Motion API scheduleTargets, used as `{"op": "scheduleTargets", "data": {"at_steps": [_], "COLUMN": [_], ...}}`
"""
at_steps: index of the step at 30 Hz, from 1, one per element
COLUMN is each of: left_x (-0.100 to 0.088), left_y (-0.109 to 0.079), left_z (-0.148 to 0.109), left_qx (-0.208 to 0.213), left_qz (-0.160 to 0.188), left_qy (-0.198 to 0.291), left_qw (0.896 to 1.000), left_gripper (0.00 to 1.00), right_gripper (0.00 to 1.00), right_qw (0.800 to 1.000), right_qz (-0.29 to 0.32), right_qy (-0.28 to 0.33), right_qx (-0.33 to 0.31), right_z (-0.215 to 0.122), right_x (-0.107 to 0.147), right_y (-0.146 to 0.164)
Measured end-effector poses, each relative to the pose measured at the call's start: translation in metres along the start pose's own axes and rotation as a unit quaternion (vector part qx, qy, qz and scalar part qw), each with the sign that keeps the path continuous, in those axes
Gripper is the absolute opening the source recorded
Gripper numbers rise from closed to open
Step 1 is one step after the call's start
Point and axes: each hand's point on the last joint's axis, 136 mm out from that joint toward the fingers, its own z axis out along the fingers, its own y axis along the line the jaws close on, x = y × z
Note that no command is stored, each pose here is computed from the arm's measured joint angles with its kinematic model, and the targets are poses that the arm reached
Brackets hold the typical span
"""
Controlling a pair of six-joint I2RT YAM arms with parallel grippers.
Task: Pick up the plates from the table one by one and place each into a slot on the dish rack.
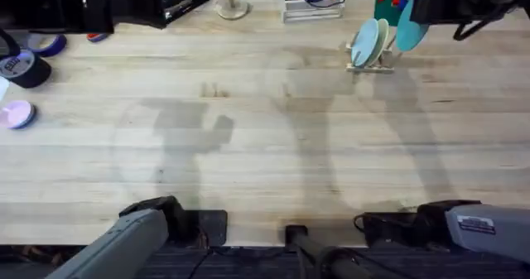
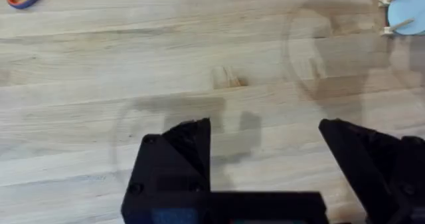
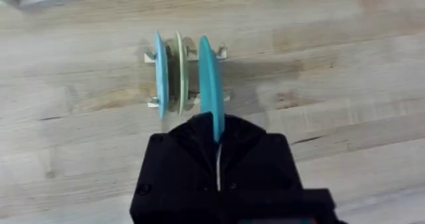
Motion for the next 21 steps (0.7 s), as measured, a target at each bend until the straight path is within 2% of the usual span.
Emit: {"op": "scheduleTargets", "data": {"at_steps": [21], "left_x": [0.000], "left_y": [0.001], "left_z": [0.000], "left_qx": [-0.002], "left_qz": [0.000], "left_qy": [0.000], "left_qw": [1.000], "left_gripper": [0.994], "right_gripper": [0.027], "right_qw": [1.000], "right_qz": [-0.001], "right_qy": [0.003], "right_qx": [0.001], "right_z": [0.020], "right_x": [-0.004], "right_y": [0.006]}}
